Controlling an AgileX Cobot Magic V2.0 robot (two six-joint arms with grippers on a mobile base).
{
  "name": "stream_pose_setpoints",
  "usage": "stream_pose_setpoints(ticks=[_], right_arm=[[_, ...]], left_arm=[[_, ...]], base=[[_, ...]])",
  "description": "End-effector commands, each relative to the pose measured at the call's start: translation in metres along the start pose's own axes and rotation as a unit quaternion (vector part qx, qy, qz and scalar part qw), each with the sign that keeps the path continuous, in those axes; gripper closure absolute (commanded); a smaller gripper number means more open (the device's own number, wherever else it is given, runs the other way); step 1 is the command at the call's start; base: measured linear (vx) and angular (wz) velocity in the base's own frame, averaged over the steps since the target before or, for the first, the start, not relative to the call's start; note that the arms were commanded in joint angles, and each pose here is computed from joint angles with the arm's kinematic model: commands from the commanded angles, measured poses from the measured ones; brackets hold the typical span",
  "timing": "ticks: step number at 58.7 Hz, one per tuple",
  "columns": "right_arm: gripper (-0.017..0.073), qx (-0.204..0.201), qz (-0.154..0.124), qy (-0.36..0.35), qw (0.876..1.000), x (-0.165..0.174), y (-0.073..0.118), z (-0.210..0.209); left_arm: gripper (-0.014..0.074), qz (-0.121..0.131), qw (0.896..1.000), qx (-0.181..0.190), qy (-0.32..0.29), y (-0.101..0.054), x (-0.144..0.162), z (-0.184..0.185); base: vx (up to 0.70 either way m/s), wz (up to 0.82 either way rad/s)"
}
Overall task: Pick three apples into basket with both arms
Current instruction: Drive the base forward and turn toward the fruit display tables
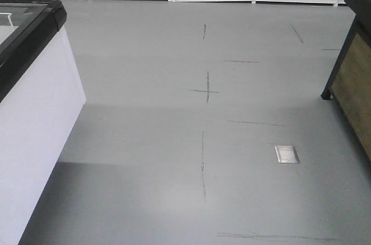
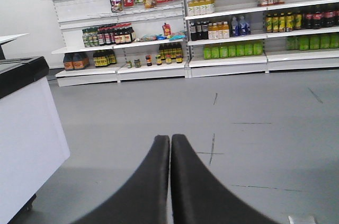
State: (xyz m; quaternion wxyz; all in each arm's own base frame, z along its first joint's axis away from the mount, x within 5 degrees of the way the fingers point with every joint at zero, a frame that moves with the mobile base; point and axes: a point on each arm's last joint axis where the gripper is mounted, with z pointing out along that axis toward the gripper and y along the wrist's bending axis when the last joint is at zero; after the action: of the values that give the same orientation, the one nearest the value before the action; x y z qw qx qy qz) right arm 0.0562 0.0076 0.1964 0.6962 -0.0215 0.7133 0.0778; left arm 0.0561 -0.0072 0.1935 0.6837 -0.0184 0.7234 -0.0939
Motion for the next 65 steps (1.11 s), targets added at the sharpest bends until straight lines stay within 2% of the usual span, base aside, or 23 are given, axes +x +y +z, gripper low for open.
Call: stream_pose_setpoints(ticks=[1,30,65], right_arm=[[0.0567,-0.005,-0.005,-0.035,0.999,-0.0026,0.0008,-0.0005],[0.0567,-0.005,-0.005,-0.035,0.999,-0.0026,0.0008,-0.0005],[0.0567,-0.005,-0.005,-0.035,0.999,-0.0026,0.0008,-0.0005]], left_arm=[[0.0599,-0.004,0.999,0.005,-0.053,-0.0016,-0.0154,-0.003],[0.0599,-0.004,0.999,0.005,-0.053,-0.0016,-0.0154,-0.003],[0.0599,-0.004,0.999,0.005,-0.053,-0.0016,-0.0154,-0.003]], base=[[0.09,0.19],[0.1,0.14],[0.14,-0.02]])
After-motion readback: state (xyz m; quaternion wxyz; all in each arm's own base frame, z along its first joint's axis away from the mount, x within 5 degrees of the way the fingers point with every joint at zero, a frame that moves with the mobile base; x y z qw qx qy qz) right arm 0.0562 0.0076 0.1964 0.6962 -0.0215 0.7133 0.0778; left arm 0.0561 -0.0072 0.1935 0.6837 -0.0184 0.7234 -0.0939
